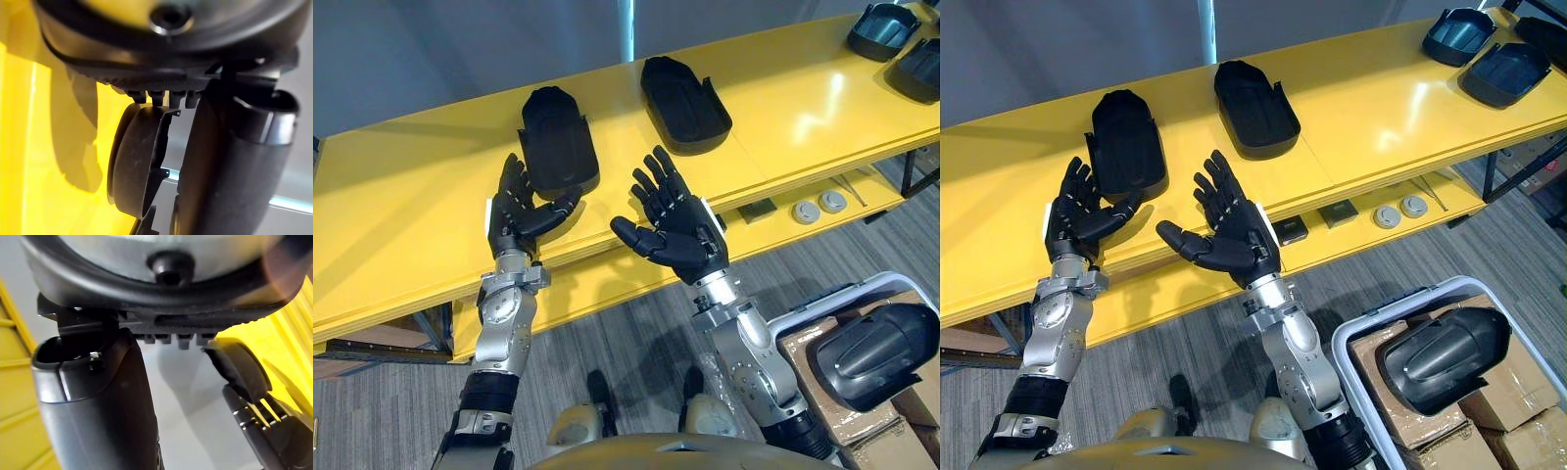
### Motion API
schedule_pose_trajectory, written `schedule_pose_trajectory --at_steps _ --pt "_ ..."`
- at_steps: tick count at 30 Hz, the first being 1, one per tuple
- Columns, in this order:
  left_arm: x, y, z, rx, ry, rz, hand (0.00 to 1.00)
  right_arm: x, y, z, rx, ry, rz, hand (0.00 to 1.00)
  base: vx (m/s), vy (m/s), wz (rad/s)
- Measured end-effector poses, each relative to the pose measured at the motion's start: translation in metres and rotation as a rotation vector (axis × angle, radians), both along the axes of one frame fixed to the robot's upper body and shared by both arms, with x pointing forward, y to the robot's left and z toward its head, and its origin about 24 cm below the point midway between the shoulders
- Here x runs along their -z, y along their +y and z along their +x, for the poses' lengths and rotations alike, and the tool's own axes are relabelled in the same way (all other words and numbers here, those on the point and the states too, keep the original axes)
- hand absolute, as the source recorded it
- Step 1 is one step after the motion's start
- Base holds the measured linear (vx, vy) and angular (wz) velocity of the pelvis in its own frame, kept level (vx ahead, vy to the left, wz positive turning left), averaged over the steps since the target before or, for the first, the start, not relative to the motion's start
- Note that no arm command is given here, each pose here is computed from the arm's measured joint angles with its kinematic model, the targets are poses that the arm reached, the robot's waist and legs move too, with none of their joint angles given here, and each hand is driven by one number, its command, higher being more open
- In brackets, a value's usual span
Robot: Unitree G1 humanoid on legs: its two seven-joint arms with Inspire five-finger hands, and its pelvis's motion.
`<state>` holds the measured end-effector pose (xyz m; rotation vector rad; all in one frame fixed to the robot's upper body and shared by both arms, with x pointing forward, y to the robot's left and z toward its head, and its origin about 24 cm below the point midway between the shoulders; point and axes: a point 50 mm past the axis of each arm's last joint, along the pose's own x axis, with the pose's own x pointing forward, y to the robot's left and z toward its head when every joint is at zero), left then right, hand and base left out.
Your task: Walk over and take three plastic housings, then place them on the shelf
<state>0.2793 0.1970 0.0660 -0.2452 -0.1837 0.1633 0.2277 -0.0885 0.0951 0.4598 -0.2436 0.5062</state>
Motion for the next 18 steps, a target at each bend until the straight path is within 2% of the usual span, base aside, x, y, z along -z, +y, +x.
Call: schedule_pose_trajectory --at_steps 14,18 --pt "0.0061 -0.0035 -0.005 0.036 0.017 0.005 1.0 0.0002 -0.0001 0.0 0.0 0.002 0.001 1.0 0.0 0.0 0.0" --pt "0.0067 -0.0062 -0.0064 -0.085 0.043 0.107 1.0 0.0017 0.0003 -0.001 0.007 0.012 0.007 1.0 0.0 0.001 0.02"
